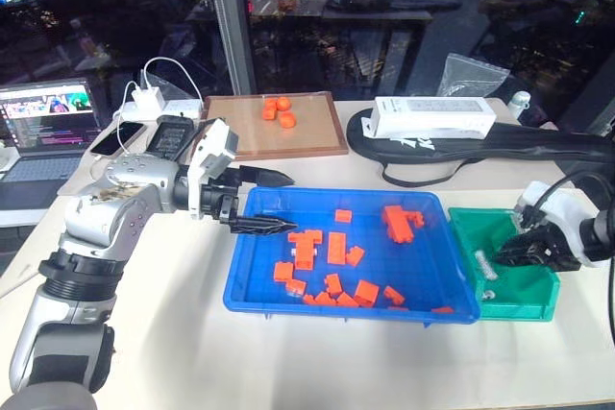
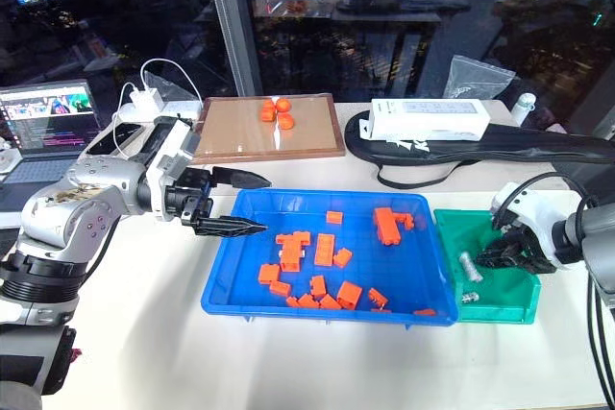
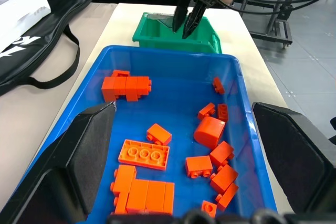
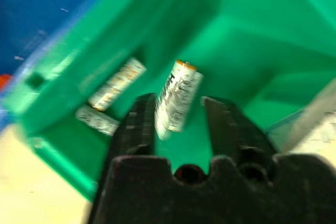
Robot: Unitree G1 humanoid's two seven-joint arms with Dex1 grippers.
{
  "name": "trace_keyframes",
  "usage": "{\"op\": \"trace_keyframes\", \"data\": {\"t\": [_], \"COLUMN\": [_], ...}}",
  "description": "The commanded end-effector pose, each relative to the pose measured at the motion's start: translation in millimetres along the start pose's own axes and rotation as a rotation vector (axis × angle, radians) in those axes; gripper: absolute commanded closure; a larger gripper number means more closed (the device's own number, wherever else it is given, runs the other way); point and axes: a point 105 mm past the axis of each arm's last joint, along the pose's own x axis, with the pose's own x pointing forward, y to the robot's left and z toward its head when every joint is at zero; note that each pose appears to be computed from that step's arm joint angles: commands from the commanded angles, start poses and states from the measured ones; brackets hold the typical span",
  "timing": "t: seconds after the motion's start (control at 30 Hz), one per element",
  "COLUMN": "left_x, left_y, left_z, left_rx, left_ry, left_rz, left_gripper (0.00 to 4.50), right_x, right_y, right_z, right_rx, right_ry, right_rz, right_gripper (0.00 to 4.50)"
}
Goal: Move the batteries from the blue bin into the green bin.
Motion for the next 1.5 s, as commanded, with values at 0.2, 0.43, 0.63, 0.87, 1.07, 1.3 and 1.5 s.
{"op": "trace_keyframes", "data": {"t": [0.2, 0.43, 0.63, 0.87, 1.07, 1.3, 1.5], "left_x": [-22.2, -34.9, -51.1, -59.3, -59.5, -59.6, -58.8], "left_y": [10.9, 3.2, -6.6, -10.6, -11.6, -12.1, -12.4], "left_z": [-2.7, -15.2, -27.8, -32.4, -34.1, -34.8, -34.7], "left_rx": [0.043, 0.026, 0.005, -0.006, -0.010, -0.012, -0.013], "left_ry": [0.053, 0.120, 0.212, 0.253, 0.268, 0.276, 0.275], "left_rz": [0.177, 0.234, 0.282, 0.320, 0.328, 0.332, 0.332], "left_gripper": [0.00, 0.00, 0.00, 0.00, 0.00, 0.00, 0.00], "right_x": [-14.2, 51.5, 89.6, 103.6, 113.4, 128.7, 133.6], "right_y": [22.4, 99.6, 147.2, 170.0, 167.7, 169.9, 179.7], "right_z": [128.9, 179.7, 190.4, 207.0, 224.4, 216.1, 210.7], "right_rx": [-0.284, -0.449, -0.559, -0.602, -0.608, -0.667, -0.690], "right_ry": [-0.343, -0.425, -0.409, -0.423, -0.429, -0.360, -0.332], "right_rz": [-0.017, 0.210, 0.353, 0.428, 0.419, 0.437, 0.494], "right_gripper": [0.02, 0.02, 0.02, 0.02, 0.02, 0.02, 0.02]}}
